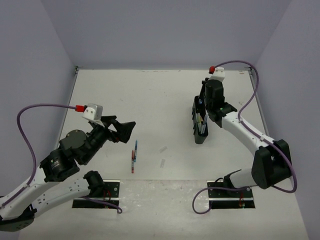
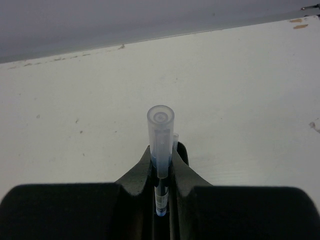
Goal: Sort the stationery into containers
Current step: Place the pen in the storage box.
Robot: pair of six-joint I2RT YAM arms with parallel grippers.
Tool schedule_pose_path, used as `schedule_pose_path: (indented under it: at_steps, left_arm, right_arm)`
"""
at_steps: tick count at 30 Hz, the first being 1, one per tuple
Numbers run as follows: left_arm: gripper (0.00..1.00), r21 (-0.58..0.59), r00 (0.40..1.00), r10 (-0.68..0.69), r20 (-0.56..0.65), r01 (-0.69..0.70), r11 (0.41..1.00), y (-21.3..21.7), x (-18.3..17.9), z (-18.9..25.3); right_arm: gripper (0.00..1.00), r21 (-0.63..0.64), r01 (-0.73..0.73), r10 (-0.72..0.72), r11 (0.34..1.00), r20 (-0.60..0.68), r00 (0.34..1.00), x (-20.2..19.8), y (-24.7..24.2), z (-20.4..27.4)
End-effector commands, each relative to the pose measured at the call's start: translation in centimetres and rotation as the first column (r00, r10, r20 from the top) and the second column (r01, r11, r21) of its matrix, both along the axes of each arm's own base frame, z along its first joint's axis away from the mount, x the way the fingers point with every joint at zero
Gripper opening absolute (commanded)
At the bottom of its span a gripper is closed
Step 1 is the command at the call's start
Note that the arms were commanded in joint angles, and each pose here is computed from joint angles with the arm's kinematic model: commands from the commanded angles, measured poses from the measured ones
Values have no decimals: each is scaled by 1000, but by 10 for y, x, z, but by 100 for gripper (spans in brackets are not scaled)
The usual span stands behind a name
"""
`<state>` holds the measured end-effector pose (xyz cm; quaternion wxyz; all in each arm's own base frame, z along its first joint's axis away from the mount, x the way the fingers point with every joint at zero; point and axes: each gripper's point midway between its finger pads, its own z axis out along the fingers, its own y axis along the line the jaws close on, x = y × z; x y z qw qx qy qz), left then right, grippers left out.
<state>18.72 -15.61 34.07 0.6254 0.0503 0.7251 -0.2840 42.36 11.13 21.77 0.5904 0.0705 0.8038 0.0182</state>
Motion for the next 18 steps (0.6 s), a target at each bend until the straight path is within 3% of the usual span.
schedule_pose_path:
  at_steps: [1,7,18]
  left_arm:
    - [100,91,988,-148,-53,152,984,-10,-22,-37]
    - [100,116,988,-139,-60,146,982,-5,-23,-59]
    - [100,125,991,-121,-65,128,984,0,-23,-73]
  right_arm:
    - [0,15,43,-44,999,59,997,32,-13,27]
    - [0,-6,14,-15,1000,-19,1000,51,-4,-4]
    - [5,-8,24,-25,1000,-99,995,49,-4,-45]
